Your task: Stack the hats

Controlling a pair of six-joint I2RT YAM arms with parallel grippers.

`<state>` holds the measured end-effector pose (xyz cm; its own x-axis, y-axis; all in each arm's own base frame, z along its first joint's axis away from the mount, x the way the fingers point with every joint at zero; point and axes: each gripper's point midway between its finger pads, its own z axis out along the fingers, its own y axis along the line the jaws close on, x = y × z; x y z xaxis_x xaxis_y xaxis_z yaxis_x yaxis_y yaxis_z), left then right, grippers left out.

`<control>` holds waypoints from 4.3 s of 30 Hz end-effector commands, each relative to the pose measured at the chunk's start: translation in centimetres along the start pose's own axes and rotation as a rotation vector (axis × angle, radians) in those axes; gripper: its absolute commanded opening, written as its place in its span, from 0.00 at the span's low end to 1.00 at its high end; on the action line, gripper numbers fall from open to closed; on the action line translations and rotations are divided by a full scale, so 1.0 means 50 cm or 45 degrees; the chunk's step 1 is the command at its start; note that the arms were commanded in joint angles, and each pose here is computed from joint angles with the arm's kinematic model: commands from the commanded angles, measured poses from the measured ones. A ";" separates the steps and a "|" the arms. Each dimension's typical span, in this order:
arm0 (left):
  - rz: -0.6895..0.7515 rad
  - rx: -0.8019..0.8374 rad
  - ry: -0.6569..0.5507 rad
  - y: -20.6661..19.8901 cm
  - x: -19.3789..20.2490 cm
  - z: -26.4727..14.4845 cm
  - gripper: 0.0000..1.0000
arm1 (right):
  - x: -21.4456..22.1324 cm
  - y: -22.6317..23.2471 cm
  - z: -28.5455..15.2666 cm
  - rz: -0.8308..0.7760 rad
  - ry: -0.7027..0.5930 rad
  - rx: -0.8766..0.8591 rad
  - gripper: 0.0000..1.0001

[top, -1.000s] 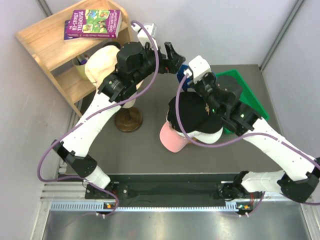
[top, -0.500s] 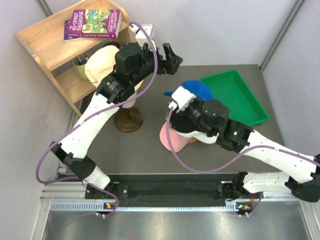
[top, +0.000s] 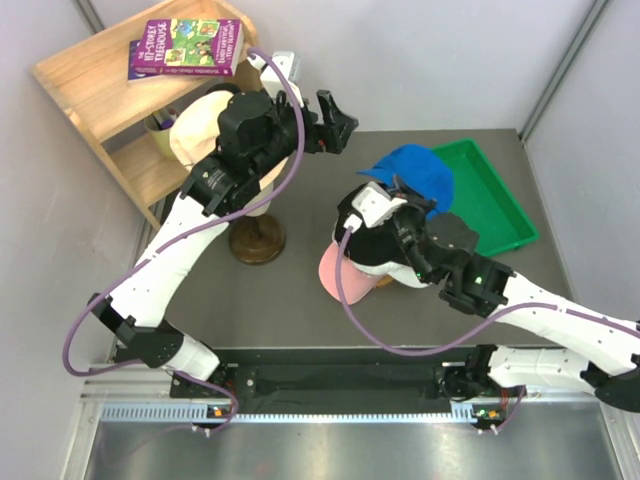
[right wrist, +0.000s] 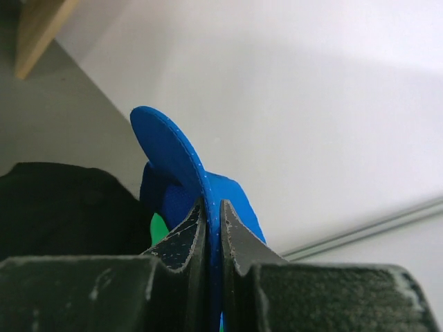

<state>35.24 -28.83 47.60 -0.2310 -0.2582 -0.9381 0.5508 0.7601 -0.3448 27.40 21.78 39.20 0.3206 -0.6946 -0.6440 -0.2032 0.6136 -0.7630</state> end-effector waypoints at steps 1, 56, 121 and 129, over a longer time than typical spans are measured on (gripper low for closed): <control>-0.001 0.020 -0.048 -0.008 -0.022 -0.008 0.96 | -0.013 -0.090 -0.029 0.012 -0.029 0.149 0.00; -0.037 0.081 0.088 -0.002 0.066 -0.033 0.97 | -0.010 0.274 -0.109 0.171 -0.012 -0.290 0.53; 0.085 0.148 0.214 -0.026 0.146 0.087 0.94 | 0.185 -0.068 0.048 1.566 0.307 -0.139 1.00; 0.277 -0.186 -0.004 0.040 -0.035 0.031 0.99 | 0.236 -0.218 0.022 1.514 0.180 0.323 1.00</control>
<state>37.13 -32.51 44.30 -0.2444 -0.1068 -0.9638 0.6084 0.7571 -0.2382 34.54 10.99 34.26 -0.2958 0.2651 -0.9177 -0.1999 0.9223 0.3308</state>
